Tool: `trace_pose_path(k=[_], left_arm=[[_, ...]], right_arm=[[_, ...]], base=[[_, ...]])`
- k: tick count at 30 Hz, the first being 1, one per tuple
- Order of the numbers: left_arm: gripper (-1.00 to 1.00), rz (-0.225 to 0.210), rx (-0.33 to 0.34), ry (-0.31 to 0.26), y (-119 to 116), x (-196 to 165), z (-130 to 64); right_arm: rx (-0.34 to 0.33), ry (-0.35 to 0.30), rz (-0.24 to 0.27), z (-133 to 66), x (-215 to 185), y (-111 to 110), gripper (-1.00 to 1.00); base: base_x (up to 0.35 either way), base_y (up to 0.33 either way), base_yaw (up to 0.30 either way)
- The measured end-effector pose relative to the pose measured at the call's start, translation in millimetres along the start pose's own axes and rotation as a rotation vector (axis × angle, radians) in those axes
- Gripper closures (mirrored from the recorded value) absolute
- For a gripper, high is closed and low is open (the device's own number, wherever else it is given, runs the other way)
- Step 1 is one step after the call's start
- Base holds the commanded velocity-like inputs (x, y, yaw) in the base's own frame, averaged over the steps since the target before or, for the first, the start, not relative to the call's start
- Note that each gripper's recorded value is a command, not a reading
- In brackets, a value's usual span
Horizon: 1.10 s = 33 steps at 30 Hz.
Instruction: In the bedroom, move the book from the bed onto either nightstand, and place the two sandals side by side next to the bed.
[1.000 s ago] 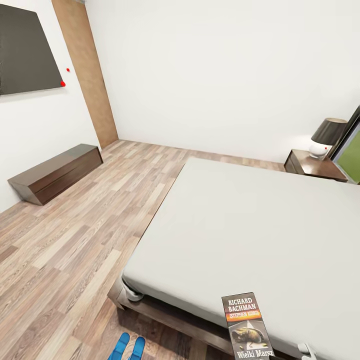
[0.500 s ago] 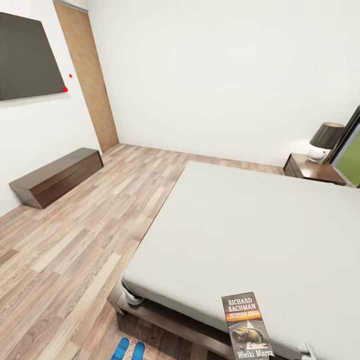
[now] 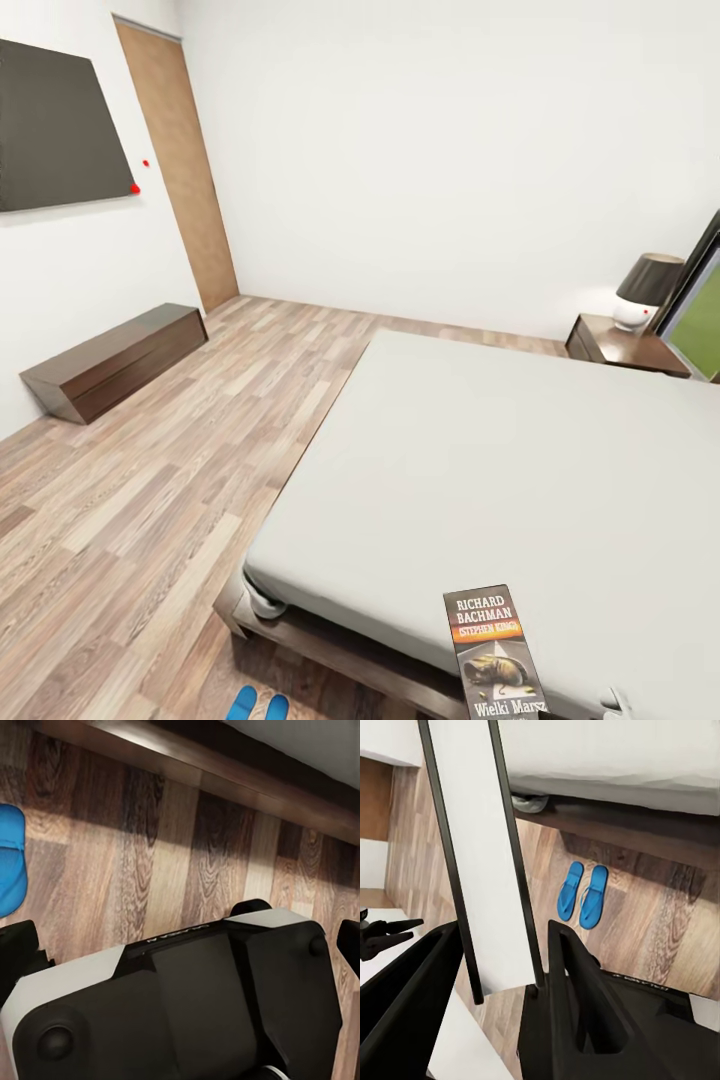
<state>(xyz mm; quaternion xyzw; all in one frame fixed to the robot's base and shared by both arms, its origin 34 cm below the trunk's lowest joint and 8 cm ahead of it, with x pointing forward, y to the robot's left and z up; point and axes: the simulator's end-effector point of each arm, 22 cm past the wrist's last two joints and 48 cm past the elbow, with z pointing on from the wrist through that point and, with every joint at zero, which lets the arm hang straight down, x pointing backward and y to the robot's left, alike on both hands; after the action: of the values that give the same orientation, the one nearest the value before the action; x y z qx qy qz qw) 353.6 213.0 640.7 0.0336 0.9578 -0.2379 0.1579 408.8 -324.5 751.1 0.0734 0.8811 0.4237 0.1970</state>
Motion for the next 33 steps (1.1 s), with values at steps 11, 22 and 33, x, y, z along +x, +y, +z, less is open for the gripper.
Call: trace_pose_path(k=[11, 22, 33], left_arm=[[-1.00, 0.008, 0.000, -0.016, -1.3, -7.4, -1.7], [-1.00, 0.017, 0.001, -0.032, -2.5, -14.8, -3.6], [-1.00, 0.026, 0.001, -0.048, -3.7, -22.1, -5.6]], right_arm=[[-0.005, -0.011, -0.013, -1.2, -5.5, 4.0, 1.00], [-0.010, -0.021, -0.026, -2.5, -10.4, 7.9, 1.00], [-0.016, -0.034, -0.039, -3.9, -16.2, 12.0, 1.00]], base=[[0.000, 0.000, 0.000], [0.000, 0.000, 0.000], [0.000, 0.000, 0.000]])
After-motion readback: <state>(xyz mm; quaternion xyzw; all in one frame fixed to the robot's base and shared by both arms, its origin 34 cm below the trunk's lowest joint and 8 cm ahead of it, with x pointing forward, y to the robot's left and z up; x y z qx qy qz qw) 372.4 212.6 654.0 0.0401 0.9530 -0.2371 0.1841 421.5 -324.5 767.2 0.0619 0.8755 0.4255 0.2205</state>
